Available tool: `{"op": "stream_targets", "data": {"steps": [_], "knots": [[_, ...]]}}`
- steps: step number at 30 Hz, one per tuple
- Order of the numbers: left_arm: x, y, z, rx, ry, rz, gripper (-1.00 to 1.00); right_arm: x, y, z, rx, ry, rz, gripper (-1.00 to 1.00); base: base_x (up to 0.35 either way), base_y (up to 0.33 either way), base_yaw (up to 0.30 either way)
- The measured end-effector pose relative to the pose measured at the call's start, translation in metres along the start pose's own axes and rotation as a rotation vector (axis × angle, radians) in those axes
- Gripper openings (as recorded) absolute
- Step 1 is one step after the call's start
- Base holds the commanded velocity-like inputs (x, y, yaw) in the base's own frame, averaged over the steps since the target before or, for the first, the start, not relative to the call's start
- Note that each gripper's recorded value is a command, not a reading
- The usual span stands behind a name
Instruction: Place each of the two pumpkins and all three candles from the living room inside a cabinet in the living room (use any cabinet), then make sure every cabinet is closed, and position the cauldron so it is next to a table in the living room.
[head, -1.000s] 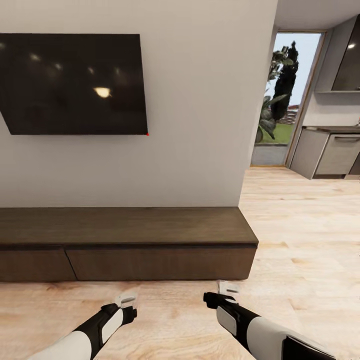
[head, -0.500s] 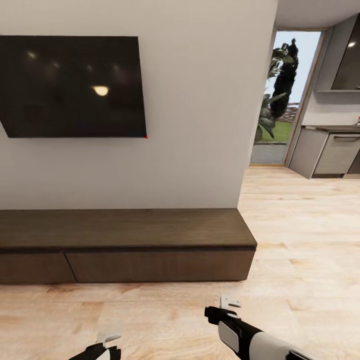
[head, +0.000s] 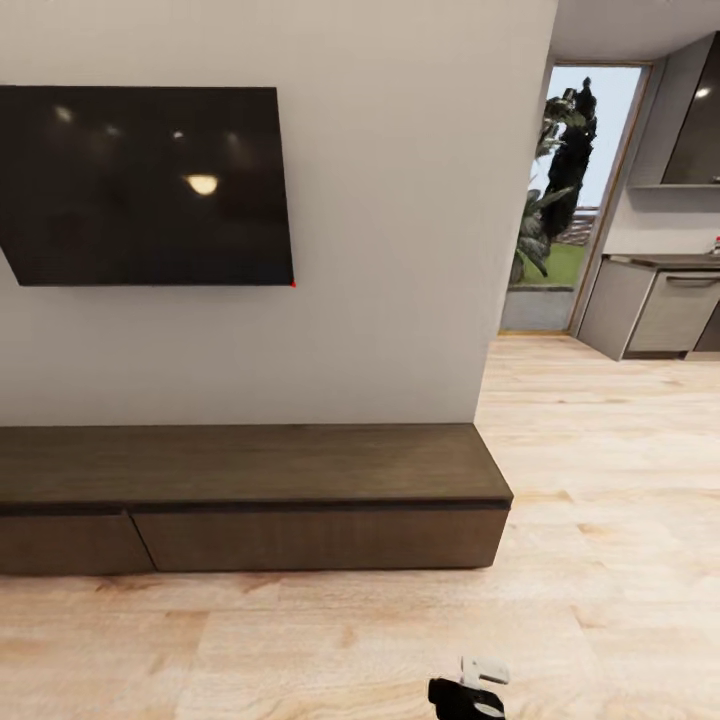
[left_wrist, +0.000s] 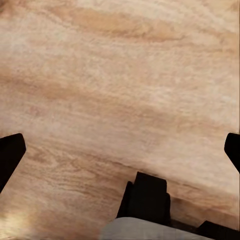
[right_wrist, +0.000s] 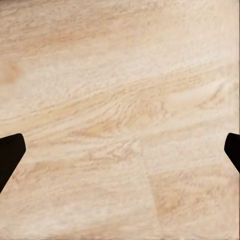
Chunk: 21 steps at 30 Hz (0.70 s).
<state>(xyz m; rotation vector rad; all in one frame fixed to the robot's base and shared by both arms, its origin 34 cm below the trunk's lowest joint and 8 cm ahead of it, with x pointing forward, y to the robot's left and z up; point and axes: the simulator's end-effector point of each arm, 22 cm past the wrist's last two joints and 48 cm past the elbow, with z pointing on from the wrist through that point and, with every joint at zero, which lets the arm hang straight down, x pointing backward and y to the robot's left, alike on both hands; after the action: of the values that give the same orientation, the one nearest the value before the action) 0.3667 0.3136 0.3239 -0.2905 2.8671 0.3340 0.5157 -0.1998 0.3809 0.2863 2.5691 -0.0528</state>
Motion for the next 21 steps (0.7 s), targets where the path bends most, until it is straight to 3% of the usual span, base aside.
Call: {"op": "stream_targets", "data": {"steps": [8, 12, 21], "knots": [[0.030, 0.035, -0.010, -0.042, 0.011, 0.009, 1.00, 0.031, -0.019, -0.017, 0.035, 0.036, -0.001, 1.00, 0.000, 0.000, 0.000], [0.044, 0.035, -0.017, -0.010, 0.023, 0.013, 1.00, 0.060, -0.027, -0.028, 0.045, 0.079, -0.005, 1.00, 0.000, 0.000, 0.000], [0.062, 0.044, -0.034, -0.009, 0.055, 0.023, 1.00, 0.105, -0.041, -0.056, 0.065, 0.136, -0.008, 1.00, 0.000, 0.000, 0.000]]}}
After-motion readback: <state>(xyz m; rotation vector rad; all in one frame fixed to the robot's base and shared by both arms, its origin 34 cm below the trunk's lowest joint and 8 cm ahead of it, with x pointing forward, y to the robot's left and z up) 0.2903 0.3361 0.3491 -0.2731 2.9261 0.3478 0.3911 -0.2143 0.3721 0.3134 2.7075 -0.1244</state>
